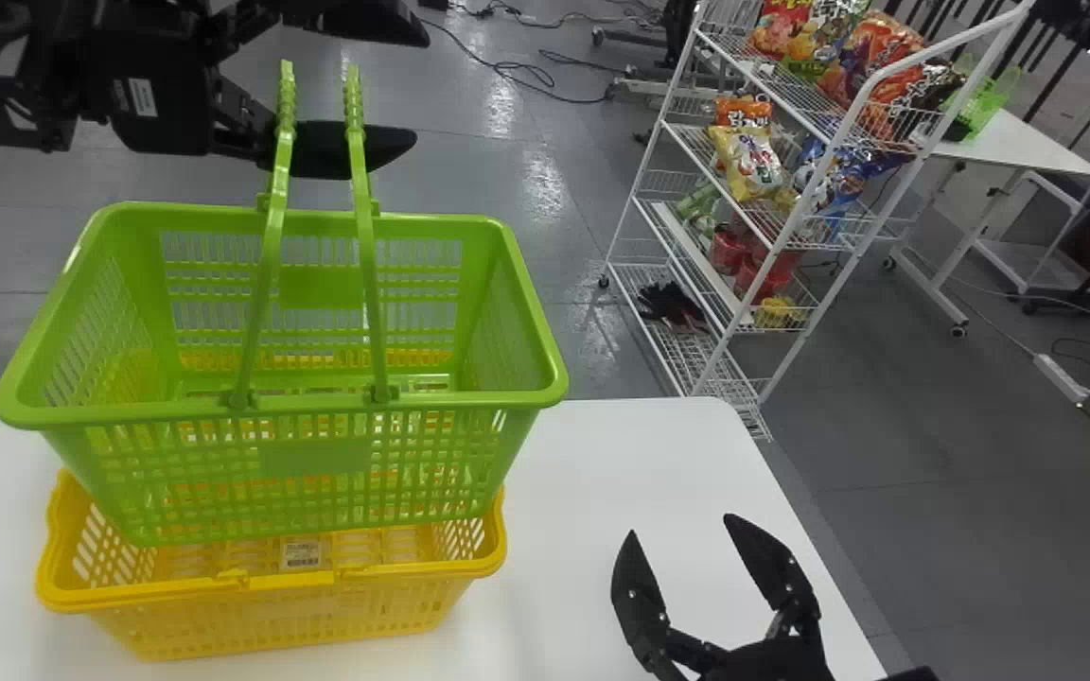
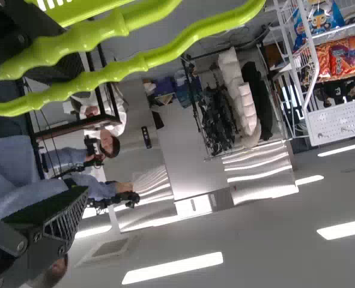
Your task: Grasp handle with right gripper to insert into left gripper then lift and swing left to center
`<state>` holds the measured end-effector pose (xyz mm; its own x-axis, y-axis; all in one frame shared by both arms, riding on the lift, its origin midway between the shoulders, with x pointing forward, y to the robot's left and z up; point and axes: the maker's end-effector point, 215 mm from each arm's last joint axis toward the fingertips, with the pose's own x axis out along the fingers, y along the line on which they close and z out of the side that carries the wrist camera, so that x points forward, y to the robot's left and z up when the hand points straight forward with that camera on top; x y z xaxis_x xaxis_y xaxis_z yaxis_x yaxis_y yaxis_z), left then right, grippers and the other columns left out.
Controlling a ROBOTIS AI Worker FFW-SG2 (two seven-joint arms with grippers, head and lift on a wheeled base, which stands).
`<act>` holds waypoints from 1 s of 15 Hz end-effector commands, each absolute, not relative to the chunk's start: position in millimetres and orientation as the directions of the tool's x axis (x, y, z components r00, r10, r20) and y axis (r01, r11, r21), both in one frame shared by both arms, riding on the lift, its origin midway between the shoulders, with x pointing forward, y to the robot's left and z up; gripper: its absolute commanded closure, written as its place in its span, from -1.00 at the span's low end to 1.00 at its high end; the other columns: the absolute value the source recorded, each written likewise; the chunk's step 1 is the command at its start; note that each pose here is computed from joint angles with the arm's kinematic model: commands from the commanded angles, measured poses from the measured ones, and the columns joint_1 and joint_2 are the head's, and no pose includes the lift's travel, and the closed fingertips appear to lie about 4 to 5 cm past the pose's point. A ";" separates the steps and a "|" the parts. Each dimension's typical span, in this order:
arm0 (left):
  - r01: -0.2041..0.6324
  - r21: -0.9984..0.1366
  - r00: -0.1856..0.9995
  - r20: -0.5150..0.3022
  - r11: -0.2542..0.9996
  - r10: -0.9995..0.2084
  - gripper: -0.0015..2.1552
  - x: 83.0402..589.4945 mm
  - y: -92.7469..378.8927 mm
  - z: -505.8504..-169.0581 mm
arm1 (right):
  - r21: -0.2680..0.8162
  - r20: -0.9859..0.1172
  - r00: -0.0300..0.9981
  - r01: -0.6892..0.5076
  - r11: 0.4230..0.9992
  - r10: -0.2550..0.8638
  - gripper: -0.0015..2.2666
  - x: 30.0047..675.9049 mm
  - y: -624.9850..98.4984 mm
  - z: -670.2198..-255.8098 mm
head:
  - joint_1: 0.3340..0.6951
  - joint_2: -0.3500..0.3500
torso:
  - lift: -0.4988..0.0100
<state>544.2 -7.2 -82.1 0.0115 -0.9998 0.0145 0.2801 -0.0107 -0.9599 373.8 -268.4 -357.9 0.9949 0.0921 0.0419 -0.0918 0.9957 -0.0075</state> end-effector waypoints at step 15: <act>0.315 -0.947 0.135 -0.028 0.069 -0.990 0.80 573.0 70.8 -61.4 | 0.004 0.036 0.997 -0.067 0.998 0.067 -0.90 358.1 -284.2 -369.5 | 0.70 -0.87 | 0.60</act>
<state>565.4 44.7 -63.6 0.0929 -0.9956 -0.0098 0.3088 0.0382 -0.9504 359.0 -281.5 -368.5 0.9968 0.0711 0.0368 -0.0712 0.9975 0.0031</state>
